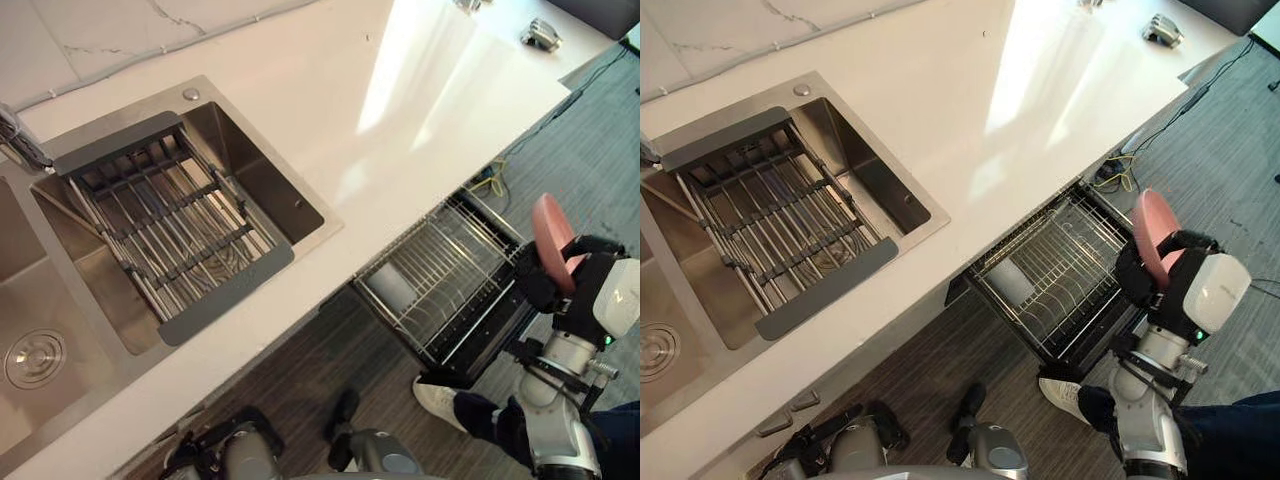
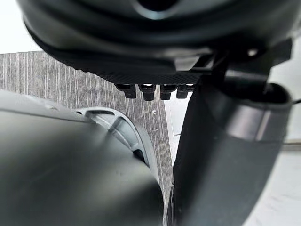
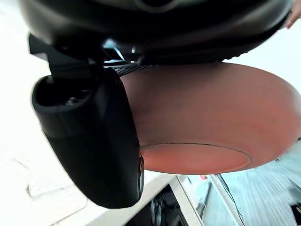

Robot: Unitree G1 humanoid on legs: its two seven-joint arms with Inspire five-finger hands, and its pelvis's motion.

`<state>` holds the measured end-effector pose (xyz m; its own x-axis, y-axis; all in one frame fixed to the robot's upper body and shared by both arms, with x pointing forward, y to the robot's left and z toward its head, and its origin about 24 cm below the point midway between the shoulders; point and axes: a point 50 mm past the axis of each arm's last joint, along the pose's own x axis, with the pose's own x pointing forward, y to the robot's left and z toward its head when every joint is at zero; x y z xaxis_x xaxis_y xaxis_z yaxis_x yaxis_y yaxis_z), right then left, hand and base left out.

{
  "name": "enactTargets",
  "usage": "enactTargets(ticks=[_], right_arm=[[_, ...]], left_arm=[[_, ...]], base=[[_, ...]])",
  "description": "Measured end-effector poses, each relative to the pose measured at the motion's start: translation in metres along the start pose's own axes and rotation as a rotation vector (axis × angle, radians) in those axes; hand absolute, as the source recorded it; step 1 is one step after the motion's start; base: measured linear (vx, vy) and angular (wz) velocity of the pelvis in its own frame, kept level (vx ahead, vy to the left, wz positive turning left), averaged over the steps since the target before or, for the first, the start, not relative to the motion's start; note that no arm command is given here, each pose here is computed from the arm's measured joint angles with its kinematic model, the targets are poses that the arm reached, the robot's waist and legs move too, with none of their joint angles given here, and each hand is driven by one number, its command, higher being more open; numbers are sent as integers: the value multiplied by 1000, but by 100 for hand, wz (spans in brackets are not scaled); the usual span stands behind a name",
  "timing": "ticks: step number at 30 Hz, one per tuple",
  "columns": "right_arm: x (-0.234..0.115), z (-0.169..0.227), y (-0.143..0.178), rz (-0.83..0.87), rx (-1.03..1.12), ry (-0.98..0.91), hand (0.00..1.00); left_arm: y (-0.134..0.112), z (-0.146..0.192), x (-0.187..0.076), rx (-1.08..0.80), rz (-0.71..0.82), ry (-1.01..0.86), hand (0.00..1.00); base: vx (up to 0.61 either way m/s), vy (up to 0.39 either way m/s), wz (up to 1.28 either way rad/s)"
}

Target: Walk over to the sink, pick up the cup, carry it to the dishwasher, place the cup inside the dishwasher, then close the dishwasher door

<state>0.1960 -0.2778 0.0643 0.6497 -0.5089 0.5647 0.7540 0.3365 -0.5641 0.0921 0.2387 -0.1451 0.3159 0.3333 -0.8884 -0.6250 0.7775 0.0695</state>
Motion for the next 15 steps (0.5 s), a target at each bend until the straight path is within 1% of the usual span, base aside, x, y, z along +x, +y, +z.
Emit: enactTargets(ticks=[4, 6, 10, 13, 15], right_arm=[[-2, -3, 1, 13, -10, 13, 0], [-6, -8, 6, 44, -31, 36, 0], [-5, -16, 16, 99, -61, 73, 0], [3, -26, 24, 128, -110, 106, 0], [16, -29, 26, 128, -149, 98, 0]], left_arm=[[-10, -5, -2, -46, -39, 15, 100], [-15, -11, -3, -110, -108, 64, 100], [-14, -13, -3, -110, -158, 75, 100], [-18, -15, -4, -92, -204, 91, 100], [-23, -16, -5, -72, -236, 93, 100]], base=[[-49, 101, 26], [-35, 102, 32], [-35, 113, 22], [-31, 118, 19], [-28, 106, 14]])
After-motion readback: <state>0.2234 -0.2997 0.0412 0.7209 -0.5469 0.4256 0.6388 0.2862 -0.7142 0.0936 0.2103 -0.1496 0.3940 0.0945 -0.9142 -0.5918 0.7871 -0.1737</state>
